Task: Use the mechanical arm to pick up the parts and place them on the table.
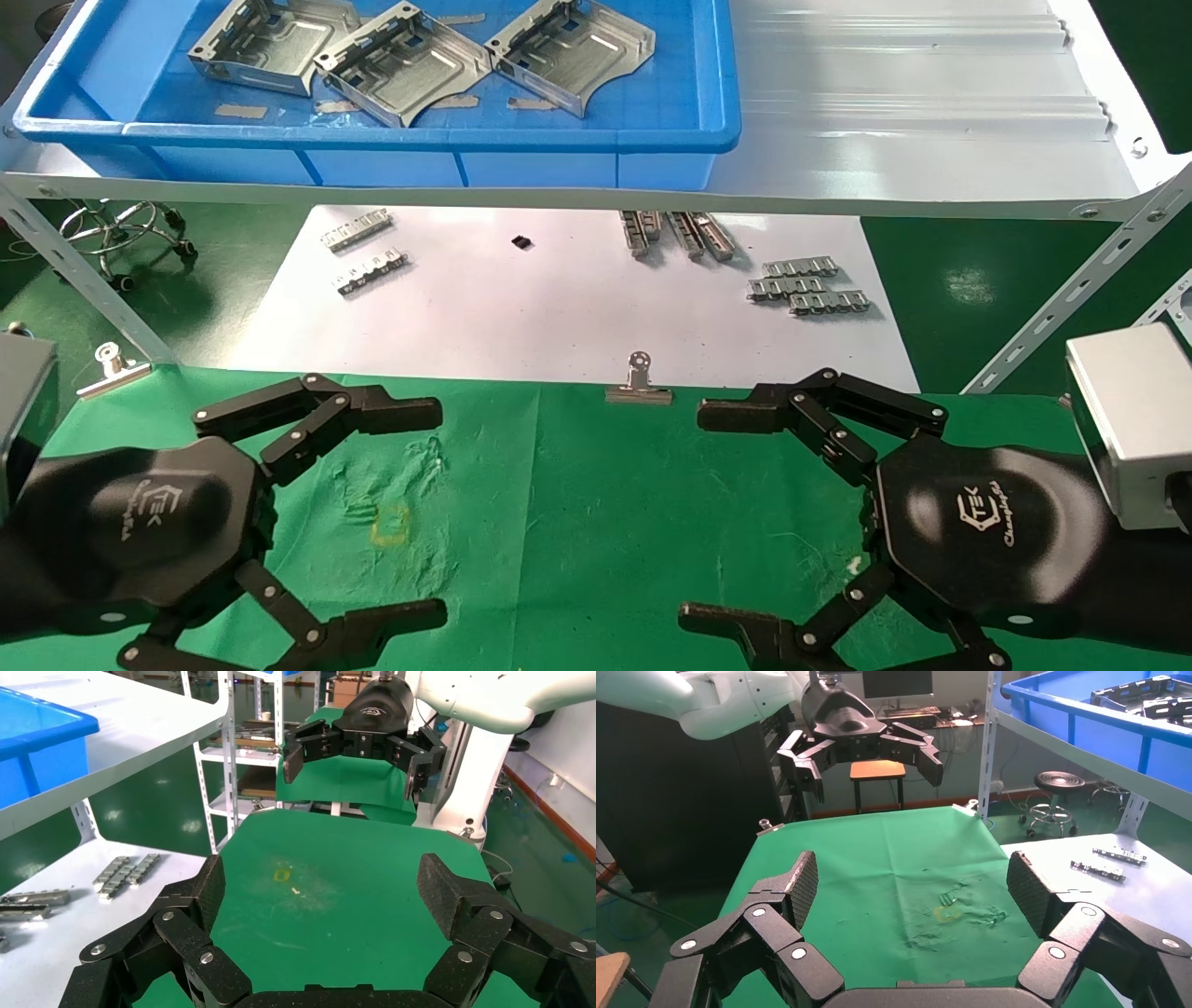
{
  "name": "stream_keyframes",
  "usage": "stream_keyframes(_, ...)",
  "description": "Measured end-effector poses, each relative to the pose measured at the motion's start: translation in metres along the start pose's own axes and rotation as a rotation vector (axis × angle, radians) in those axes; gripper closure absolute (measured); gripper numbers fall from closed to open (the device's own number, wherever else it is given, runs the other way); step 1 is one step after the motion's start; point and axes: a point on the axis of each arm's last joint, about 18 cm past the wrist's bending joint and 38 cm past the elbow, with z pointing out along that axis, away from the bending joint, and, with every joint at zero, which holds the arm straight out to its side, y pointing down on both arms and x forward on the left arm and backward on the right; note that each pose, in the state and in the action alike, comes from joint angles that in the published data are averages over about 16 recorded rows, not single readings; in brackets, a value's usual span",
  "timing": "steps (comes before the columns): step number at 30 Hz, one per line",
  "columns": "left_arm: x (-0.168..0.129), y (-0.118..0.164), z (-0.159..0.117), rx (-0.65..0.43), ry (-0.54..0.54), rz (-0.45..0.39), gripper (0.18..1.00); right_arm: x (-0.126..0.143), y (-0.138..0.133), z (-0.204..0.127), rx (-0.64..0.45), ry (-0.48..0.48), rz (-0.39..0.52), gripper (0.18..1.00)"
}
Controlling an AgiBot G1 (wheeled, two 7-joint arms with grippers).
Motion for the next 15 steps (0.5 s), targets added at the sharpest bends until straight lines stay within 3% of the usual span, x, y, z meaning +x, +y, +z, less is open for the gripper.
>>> stream_keyframes(15, 0.0, 0.0, 0.0, 0.0, 0.0, 0.0, 0.183, 0.0, 0.0, 0.0, 0.0, 0.0, 0.0, 0.178)
